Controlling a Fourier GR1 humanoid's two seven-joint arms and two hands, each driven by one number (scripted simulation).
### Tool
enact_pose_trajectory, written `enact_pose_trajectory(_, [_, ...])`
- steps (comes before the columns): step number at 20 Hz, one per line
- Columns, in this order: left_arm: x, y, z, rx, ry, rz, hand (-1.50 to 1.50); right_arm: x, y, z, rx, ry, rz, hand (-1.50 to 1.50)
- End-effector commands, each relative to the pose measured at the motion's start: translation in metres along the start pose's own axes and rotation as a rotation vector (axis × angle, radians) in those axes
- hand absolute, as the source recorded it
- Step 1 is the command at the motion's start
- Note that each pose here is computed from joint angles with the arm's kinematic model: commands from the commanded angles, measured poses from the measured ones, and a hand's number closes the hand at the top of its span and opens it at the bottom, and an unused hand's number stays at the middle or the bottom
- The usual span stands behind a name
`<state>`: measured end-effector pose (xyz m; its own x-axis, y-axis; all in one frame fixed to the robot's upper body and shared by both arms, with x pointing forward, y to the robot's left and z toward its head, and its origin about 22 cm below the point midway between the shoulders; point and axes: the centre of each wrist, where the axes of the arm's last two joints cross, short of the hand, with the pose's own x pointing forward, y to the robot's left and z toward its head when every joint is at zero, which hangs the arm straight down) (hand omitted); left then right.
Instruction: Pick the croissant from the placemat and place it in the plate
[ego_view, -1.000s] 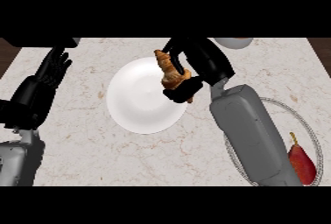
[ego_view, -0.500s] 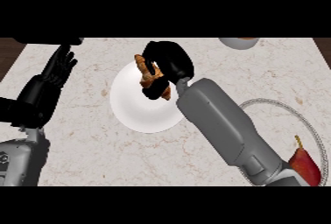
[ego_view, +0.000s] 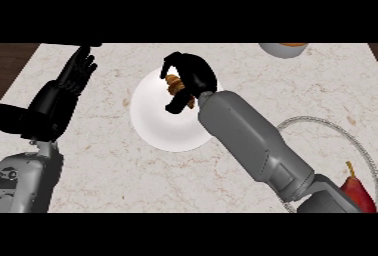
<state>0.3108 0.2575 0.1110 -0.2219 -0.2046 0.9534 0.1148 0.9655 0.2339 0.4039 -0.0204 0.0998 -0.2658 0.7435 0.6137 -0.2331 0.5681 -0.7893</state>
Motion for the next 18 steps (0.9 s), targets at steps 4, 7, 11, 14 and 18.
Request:
enact_pose_trajectory(4, [0.005,-0.018,-0.007,-0.04,-0.016,0.01,0.0,-0.004,0.009,0.003,-0.026,-0.033,-0.191,-1.5])
enact_pose_trajectory(7, [0.007,-0.008,-0.008,-0.026,-0.018,0.002,0.0,-0.013,0.01,0.004,-0.113,-0.078,-0.28,-1.5])
enact_pose_trajectory(11, [0.003,0.001,-0.007,0.007,-0.006,-0.014,0.0,0.003,-0.006,-0.001,-0.157,-0.1,-0.435,-1.5])
enact_pose_trajectory(14, [-0.021,0.0,0.006,0.028,0.006,-0.01,0.0,0.0,-0.021,-0.01,-0.173,-0.092,-0.544,-1.5])
enact_pose_trajectory(18, [-0.002,-0.003,0.006,0.03,0.014,-0.01,0.0,-0.007,-0.03,-0.016,-0.202,-0.06,-0.619,-1.5])
